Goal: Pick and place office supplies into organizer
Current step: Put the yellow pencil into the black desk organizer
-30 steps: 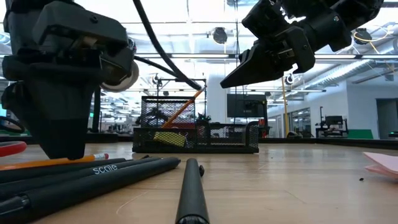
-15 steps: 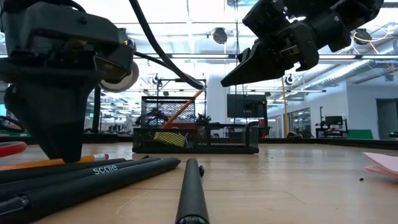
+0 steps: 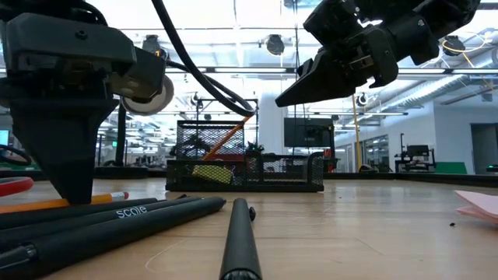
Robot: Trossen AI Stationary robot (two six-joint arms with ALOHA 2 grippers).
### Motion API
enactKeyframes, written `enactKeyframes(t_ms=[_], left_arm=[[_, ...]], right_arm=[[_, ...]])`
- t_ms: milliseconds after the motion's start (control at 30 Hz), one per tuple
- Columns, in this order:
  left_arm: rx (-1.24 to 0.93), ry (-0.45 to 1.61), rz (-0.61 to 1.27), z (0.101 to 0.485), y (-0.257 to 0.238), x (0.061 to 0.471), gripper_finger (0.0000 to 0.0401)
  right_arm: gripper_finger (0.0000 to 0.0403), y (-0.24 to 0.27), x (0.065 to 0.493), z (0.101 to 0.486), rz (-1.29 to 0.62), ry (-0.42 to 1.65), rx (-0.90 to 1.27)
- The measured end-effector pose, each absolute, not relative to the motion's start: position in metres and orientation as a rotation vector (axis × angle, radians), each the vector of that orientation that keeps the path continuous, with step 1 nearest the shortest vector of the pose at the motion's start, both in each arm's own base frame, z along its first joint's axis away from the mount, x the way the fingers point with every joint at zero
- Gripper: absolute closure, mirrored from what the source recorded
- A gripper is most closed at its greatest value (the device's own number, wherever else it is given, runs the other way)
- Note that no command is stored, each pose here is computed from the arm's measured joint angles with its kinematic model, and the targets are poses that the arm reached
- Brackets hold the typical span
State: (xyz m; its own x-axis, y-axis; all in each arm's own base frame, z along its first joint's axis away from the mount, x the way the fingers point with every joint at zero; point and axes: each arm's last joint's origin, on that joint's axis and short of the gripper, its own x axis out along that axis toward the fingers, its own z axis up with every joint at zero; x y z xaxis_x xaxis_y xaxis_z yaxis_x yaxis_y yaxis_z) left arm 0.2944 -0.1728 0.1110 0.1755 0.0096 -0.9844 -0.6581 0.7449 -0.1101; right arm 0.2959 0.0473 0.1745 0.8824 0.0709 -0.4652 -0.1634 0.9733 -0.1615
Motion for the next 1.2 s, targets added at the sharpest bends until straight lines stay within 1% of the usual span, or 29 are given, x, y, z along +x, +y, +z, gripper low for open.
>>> enactKeyframes(t_ms=[467, 733, 1033, 1200], left_arm=[[-0.465, 1.324, 0.433, 0.11, -0.18, 0.29, 0.0309], [-0.34, 1.271, 0.372, 0.11, -0.187, 0.288, 0.0309], [-0.366, 1.178, 0.365, 0.126, -0.185, 0.288, 0.0309], [-0.36, 1.157, 0.367, 0.128, -0.185, 0.289, 0.0309]], right_arm=[[0.0399, 0.047, 0.296, 0.174, 0.122, 0.475, -0.199], [0.0399, 0.047, 0.296, 0.174, 0.122, 0.476, -0.198], [0.0399, 0.047, 0.296, 0.175, 0.119, 0.473, -0.187], [0.0399, 0.047, 0.296, 0.175, 0.119, 0.472, -0.187]])
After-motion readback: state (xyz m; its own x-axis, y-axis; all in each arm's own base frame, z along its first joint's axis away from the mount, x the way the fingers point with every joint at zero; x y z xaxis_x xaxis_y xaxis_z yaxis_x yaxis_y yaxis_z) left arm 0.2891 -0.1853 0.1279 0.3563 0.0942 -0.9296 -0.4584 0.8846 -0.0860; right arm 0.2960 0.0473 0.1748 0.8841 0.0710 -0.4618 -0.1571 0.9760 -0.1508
